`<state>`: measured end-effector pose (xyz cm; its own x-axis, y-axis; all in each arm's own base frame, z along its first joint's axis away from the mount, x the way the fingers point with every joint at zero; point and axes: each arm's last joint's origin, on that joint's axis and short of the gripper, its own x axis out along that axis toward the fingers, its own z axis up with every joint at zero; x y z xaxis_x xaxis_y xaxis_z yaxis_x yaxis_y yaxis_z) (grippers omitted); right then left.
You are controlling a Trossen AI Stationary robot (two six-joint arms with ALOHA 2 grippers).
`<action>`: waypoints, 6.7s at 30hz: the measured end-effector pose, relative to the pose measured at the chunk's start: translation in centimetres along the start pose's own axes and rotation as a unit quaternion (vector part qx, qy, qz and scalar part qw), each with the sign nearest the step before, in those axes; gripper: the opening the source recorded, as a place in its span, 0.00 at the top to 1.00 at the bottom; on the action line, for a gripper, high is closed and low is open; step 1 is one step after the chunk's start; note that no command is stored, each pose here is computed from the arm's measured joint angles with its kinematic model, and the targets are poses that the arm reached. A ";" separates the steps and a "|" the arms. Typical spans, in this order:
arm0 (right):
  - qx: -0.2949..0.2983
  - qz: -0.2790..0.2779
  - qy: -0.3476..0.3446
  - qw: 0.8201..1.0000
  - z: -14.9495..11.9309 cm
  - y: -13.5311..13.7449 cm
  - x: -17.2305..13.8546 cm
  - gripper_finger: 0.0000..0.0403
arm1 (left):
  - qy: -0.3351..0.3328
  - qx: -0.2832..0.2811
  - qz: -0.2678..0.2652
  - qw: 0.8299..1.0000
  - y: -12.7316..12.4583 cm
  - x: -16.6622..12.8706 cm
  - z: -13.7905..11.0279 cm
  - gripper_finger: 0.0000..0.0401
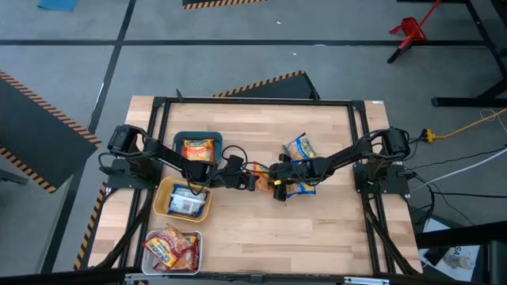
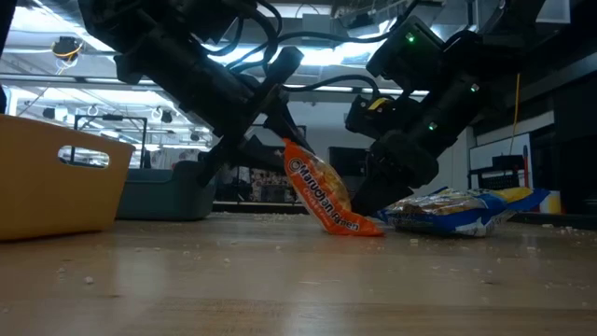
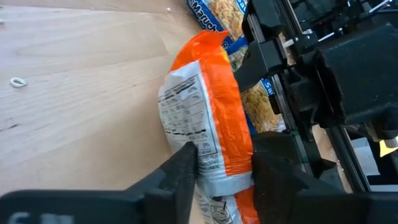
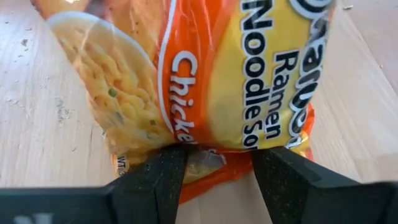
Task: Sort Maruchan noodles
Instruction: Put the orange noodle pack into the blue bin, then put the bottom blue noodle pack into the yellow bin
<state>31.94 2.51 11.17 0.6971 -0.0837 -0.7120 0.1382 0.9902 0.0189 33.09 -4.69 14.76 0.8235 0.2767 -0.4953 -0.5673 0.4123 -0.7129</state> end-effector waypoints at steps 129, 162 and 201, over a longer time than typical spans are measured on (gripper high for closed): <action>0.086 -0.078 -0.057 0.992 3.1 -2.3 -15.6 0.55 | -0.187 -0.008 0.117 0.975 9.4 -22.5 10.5 0.81; 0.282 -0.127 0.153 0.939 -5.6 -1.4 -11.7 0.37 | -0.188 0.127 -0.211 0.951 0.9 -16.1 8.0 0.73; 0.225 -0.064 0.119 0.965 -1.3 3.5 -8.0 0.42 | -0.070 0.077 -0.206 0.973 -3.3 -10.6 2.6 0.73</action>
<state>25.93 6.80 15.99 0.4806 -0.1210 -0.8686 0.5412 0.8202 0.1852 26.29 -6.69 23.67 0.9795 0.1728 -0.1031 -0.1908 0.6347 -0.7488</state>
